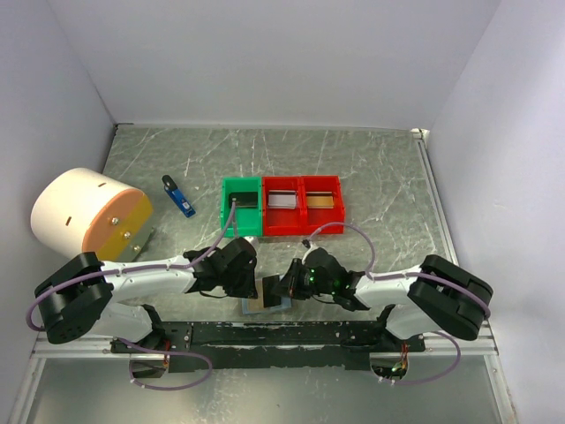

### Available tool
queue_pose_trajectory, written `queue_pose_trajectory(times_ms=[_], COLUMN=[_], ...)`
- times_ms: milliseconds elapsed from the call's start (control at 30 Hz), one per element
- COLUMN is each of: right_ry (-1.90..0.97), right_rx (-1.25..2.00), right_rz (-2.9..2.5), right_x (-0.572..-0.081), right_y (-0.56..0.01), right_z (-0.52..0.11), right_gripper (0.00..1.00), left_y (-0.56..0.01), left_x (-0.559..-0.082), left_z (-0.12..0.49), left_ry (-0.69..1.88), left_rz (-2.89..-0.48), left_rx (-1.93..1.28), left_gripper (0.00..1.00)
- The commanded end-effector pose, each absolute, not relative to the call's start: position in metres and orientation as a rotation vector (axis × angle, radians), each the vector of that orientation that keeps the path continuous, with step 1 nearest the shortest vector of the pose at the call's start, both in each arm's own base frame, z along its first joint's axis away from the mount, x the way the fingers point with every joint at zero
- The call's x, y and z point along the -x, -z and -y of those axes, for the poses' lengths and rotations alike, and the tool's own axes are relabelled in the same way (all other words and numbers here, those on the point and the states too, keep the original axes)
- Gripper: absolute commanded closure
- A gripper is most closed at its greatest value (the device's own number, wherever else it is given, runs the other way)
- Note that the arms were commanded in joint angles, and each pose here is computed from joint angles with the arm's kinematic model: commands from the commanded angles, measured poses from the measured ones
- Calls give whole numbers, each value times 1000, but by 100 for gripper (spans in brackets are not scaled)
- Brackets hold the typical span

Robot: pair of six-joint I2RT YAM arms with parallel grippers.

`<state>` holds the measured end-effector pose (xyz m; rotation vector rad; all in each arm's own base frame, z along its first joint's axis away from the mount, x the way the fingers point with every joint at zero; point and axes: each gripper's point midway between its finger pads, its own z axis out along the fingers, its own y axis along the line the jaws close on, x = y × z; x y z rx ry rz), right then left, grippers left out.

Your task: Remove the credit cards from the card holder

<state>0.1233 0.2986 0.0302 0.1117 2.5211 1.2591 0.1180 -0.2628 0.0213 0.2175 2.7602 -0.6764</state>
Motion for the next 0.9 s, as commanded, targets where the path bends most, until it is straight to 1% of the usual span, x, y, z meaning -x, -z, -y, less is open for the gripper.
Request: queue_pose_trajectory(times_ms=[0,67,133,500,567,633,667,800,867], right_ry=[-1278,-1263,-1253,-1184,-1187,-1197,-1204,-1235,-1249], right_rx=[-112,-112,-125,-88,-69,-54,-48,-21,-2], right_rz=[-2497,-2503,-2496,-2449,-2414,-2378,-2357,-2272,-2228], right_x=[-130,-130,-131,-131,-133,-134,-135,-138,-140], right_y=[-36,-35,-35,-46,-55,-63,-68,-86,-96], right_z=[-306,-305,-301,-282,-281,-280,-280,-278,-278], right_gripper=[88,96,100,100,100,100,100,100,100], left_y=[-5,-6,-6,-18,-25,-36,-42,-70,-84], left_x=[-113,-113,-113,-119,-122,-126,-130,-146,-154], left_z=[240,240,240,241,243,247,246,241,238], left_ry=[541,540,540,533,537,551,536,449,414], left_rz=[-2800,-2799,-2798,-2767,-2752,-2724,-2709,-2644,-2611], left_rx=[-231,-231,-226,-221,-234,-261,-268,-298,-311], left_gripper=[79,79,79,75,72,68,63,41,32])
